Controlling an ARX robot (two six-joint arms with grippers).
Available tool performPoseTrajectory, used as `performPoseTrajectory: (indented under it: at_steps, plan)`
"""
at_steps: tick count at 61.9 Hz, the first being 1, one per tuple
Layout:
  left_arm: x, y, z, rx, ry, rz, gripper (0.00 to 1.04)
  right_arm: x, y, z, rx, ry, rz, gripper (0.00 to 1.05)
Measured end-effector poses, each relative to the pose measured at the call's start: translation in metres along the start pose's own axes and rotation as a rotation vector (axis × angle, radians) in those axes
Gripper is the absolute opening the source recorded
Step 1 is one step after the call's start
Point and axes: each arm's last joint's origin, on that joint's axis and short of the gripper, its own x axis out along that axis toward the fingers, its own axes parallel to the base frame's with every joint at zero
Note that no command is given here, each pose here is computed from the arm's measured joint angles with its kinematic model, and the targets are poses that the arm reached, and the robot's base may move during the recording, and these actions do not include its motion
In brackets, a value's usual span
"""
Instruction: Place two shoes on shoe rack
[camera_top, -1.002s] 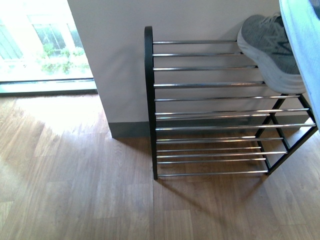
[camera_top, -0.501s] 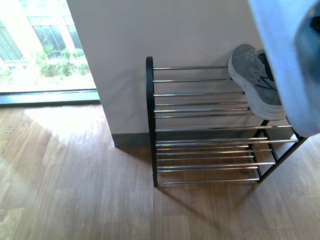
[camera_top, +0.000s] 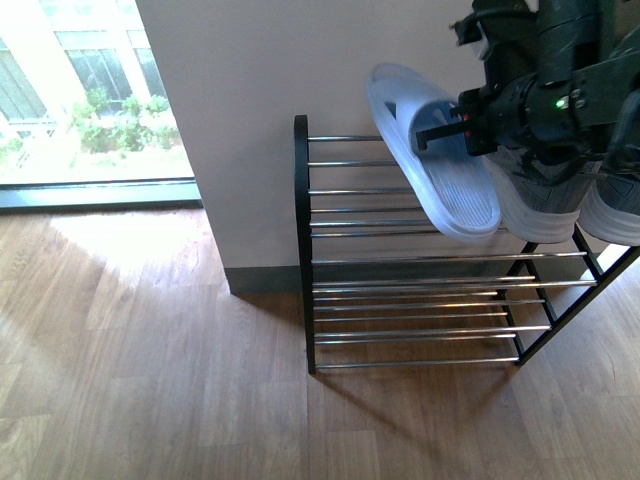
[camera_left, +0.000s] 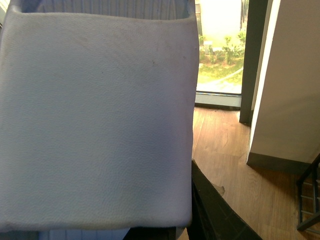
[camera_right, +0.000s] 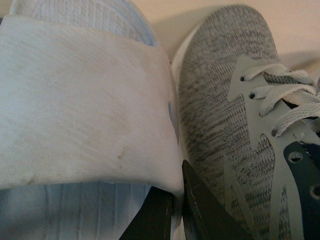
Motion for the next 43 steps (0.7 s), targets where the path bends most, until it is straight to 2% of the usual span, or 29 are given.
performPoseTrajectory:
  at_steps: [8,17,21,27,43]
  plan:
    - [0.000,0.000,0.000,0.000,0.000,0.000,0.02,0.018,-0.001,0.004,0.004,0.009,-0.052,0.01]
    - [0.000,0.000,0.000,0.000,0.000,0.000,0.02,0.026,-0.001,0.009,-0.019,-0.016,-0.060,0.02]
    - [0.000,0.000,0.000,0.000,0.000,0.000,0.02,0.025,-0.001,0.008,-0.026,-0.036,-0.050,0.12]
    - [0.000,0.000,0.000,0.000,0.000,0.000,0.02,0.011,-0.006,0.008,-0.016,-0.073,-0.014,0.33]
    - [0.000,0.000,0.000,0.000,0.000,0.000,0.02,-0.038,-0.021,0.027,0.037,-0.162,0.087,0.68]
